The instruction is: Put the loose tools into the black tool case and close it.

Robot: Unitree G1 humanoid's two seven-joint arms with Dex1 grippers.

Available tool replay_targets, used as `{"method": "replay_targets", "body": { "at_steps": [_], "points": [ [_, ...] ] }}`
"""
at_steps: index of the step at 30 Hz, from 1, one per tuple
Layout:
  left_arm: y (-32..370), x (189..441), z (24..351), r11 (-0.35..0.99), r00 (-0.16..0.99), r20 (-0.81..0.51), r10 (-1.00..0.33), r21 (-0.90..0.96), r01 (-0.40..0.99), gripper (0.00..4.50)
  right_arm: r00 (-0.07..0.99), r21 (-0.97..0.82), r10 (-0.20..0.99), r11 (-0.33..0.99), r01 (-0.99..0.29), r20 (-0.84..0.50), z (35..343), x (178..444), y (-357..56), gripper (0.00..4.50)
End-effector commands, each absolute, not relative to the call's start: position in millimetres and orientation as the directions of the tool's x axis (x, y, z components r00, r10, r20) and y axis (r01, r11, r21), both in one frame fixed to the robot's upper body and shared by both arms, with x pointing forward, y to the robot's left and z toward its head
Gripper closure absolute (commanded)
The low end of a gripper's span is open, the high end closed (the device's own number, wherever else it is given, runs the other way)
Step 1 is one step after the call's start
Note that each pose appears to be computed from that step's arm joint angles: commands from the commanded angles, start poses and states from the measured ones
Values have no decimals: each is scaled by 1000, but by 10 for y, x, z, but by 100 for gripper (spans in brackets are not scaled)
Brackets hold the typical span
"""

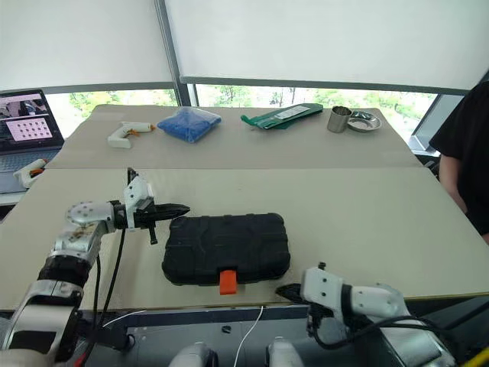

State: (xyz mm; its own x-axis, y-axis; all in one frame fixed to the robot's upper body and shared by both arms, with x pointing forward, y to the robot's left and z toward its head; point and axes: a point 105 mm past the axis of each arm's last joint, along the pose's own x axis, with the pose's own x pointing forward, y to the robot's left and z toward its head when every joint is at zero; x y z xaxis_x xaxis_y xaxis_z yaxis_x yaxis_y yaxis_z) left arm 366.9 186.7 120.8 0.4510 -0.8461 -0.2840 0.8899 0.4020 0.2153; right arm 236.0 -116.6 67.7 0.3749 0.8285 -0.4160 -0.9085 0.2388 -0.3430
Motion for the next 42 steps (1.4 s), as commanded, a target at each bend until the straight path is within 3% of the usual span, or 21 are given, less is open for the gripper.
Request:
{"method": "replay_targets", "body": {
  "at_steps": [1, 8, 12, 18, 21, 26, 29, 36, 42],
  "points": [
    [1931, 3668, 1116, 401, 438, -324, -838, 178, 899, 444, 464, -395, 805, 316, -862, -369, 767, 2603, -1143, 450],
    [1966, 3549, 969, 411, 423, -329, -844, 109, 905, 444, 552, -477, 768, 371, -797, -325, 848, 2935, -1144, 450],
    [2042, 3415, 1112, 488, 485, -198, -852, 36, 872, 444, 626, -505, 738, 452, -736, -252, 975, 3206, -1174, 450],
    [2267, 3203, 1333, 559, 553, -130, -823, -11, 829, 444, 651, -510, 726, 482, -712, -223, 1043, 3362, -1248, 450],
    [2240, 3234, 1608, 547, 546, -69, -835, 4, 837, 444, 650, -493, 721, 486, -722, -240, 1041, 3326, -1351, 450],
    [1747, 3161, 1807, 358, 357, -64, -932, -3, 934, 444, 655, -472, 710, 498, -727, -259, 1053, 3142, -1555, 450],
    [1314, 3115, 1609, 237, 235, -171, -957, 10, 971, 444, 653, -432, 732, 533, -728, -196, 1172, 2988, -1561, 450],
    [1064, 3229, 1012, 249, 245, -429, -869, 48, 967, 444, 572, -357, 803, 491, -795, -169, 1357, 2669, -1359, 450],
    [1034, 3249, 915, 293, 272, -413, -869, 15, 956, 444, 515, -386, 829, 412, -825, -218, 1323, 2670, -1189, 450]
  ]
}}
